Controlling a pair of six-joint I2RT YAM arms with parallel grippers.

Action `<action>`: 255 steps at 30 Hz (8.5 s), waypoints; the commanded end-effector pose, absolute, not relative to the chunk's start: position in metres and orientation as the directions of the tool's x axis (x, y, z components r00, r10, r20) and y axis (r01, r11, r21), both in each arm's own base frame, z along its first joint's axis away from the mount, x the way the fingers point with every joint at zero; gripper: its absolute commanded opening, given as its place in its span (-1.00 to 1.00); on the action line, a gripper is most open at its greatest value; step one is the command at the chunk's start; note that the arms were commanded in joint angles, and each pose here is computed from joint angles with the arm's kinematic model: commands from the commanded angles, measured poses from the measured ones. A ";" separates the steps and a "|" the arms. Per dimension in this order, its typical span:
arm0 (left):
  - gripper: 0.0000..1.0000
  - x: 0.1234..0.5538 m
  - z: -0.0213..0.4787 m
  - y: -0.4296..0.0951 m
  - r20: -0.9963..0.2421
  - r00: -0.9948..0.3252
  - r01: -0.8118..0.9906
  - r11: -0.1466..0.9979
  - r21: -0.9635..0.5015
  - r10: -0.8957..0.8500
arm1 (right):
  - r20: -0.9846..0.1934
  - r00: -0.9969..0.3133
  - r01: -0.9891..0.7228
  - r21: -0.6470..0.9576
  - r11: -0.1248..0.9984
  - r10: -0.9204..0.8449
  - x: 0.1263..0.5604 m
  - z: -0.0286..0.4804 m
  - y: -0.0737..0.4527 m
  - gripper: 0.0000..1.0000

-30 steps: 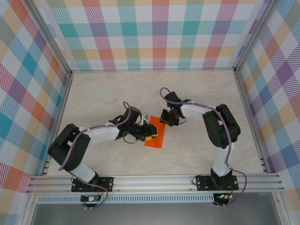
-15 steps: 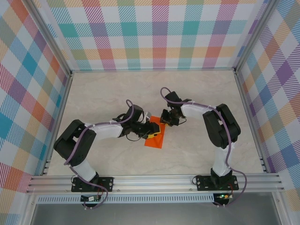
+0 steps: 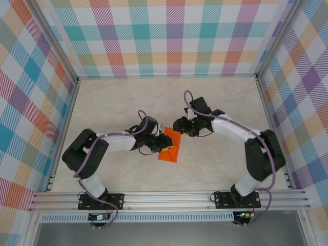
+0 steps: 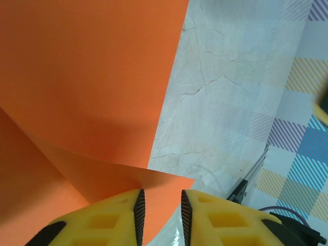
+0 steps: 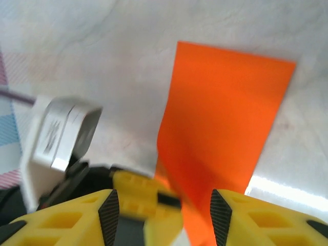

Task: Fold a paper plane with a square sheet of paper (pick it up from the middle)
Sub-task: Fold the triangle a second time at the center of the table.

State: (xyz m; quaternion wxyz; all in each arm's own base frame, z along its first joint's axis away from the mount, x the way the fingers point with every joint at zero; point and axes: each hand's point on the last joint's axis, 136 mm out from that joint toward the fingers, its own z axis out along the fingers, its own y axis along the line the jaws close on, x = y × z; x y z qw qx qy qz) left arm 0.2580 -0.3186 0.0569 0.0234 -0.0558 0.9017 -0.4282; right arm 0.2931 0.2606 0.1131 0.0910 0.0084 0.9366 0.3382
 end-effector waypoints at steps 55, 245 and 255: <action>-0.68 0.261 0.064 -0.329 -0.024 -0.996 -0.035 0.621 -0.783 -0.086 | -0.018 -0.996 0.046 0.699 0.713 0.082 0.259 0.037 0.266 -0.88; -0.78 0.294 0.043 -0.298 -0.131 -0.982 0.000 0.683 -0.730 -0.139 | 0.085 -0.996 0.054 0.226 0.973 0.035 0.233 -0.053 0.198 -0.88; -0.84 0.286 0.005 -0.296 -0.057 -0.990 -0.056 0.748 -0.661 -0.125 | 0.070 -0.997 0.045 0.275 0.960 0.027 0.239 -0.042 0.209 -0.88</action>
